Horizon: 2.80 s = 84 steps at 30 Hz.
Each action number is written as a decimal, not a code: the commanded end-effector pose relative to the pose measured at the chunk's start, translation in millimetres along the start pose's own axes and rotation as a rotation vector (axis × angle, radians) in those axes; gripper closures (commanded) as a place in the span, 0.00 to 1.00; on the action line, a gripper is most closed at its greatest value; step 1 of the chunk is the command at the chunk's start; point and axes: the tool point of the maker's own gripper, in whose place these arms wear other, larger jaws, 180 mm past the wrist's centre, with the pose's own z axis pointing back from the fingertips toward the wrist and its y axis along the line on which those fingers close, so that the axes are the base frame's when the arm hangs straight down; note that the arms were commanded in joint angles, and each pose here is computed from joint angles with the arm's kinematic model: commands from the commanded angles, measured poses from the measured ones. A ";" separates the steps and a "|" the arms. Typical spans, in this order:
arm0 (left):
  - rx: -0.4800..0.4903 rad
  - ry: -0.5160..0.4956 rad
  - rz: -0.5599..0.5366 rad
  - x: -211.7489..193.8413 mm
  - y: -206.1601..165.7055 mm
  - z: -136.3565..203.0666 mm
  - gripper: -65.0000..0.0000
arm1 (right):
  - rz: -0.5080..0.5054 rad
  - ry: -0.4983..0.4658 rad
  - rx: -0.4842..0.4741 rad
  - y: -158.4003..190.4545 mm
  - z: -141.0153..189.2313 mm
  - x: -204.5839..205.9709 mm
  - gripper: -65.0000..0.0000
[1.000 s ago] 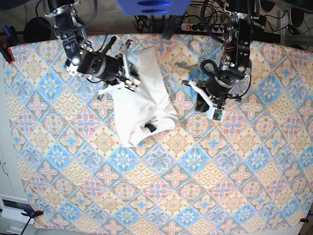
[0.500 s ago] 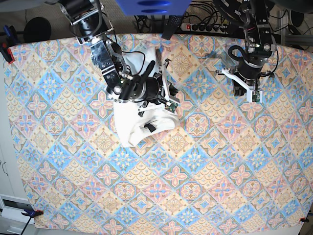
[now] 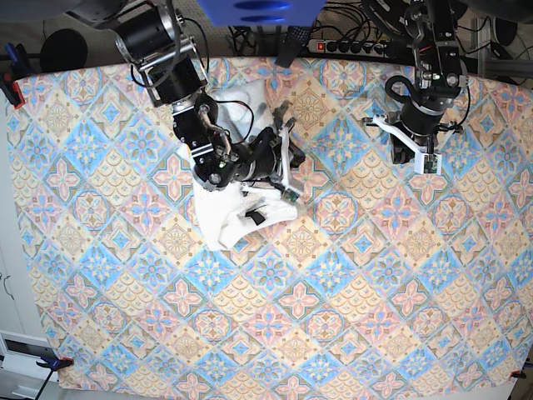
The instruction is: Fold the T-shirt properly
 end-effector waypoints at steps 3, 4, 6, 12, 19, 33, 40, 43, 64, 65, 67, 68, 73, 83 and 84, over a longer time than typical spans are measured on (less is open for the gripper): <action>-0.003 -0.042 -0.008 11.6 0.1 2.0 0.95 | -0.071 -0.052 -0.083 -41.9 24.2 -1.1 0.99; -0.003 -0.040 -0.008 11.1 0.2 1.8 0.95 | -0.086 -0.054 -0.101 -50.1 29.5 -5.0 0.99; -0.003 -0.040 -0.008 11.1 0.2 1.8 0.95 | -0.110 -0.049 -0.138 -66.9 41.1 -15.5 0.99; -0.005 -0.041 -0.008 11.7 -0.3 1.5 0.95 | -0.149 -0.023 -0.242 -109.8 77.8 -45.1 0.99; -0.005 -0.041 -0.008 11.7 -0.3 1.5 0.95 | -0.167 0.001 -0.334 -145.2 114.6 -68.4 0.99; -0.038 -0.036 -0.017 10.1 -13.6 -0.3 0.95 | -0.020 0.026 -0.390 -111.5 145.0 -62.5 0.99; -0.038 -0.036 -0.017 10.1 -13.6 -0.3 0.95 | -0.060 0.076 -0.408 -79.8 159.9 -101.4 0.99; -0.046 -0.036 -0.019 10.4 -16.5 -0.8 0.95 | -0.077 0.099 -0.384 -68.2 154.7 -116.0 0.99; -0.080 -0.052 -0.003 15.7 -33.0 -4.3 0.95 | -0.157 0.203 -0.404 -78.5 171.3 -171.0 0.99; -0.080 -0.052 -0.003 15.7 -33.0 -4.3 0.95 | -0.157 0.203 -0.404 -78.5 171.3 -171.0 0.99; -0.080 -0.052 -0.003 15.7 -33.0 -4.3 0.95 | -0.157 0.205 -0.404 -78.3 171.6 -171.9 0.99; -0.080 -0.052 -0.003 15.7 -33.0 -4.3 0.95 | -0.157 0.205 -0.404 -78.3 171.6 -171.9 0.99; -0.080 -0.049 -0.003 14.1 -33.1 -3.2 0.95 | -0.131 0.188 -0.418 -79.6 175.5 -161.2 0.99; -0.090 -0.050 -0.032 8.1 -37.7 23.1 0.95 | -0.049 0.140 -0.439 -60.7 188.1 -138.2 0.99; -0.090 -0.033 -0.035 0.9 -37.4 27.5 0.95 | -0.056 0.141 -0.447 -56.5 192.7 -142.6 1.00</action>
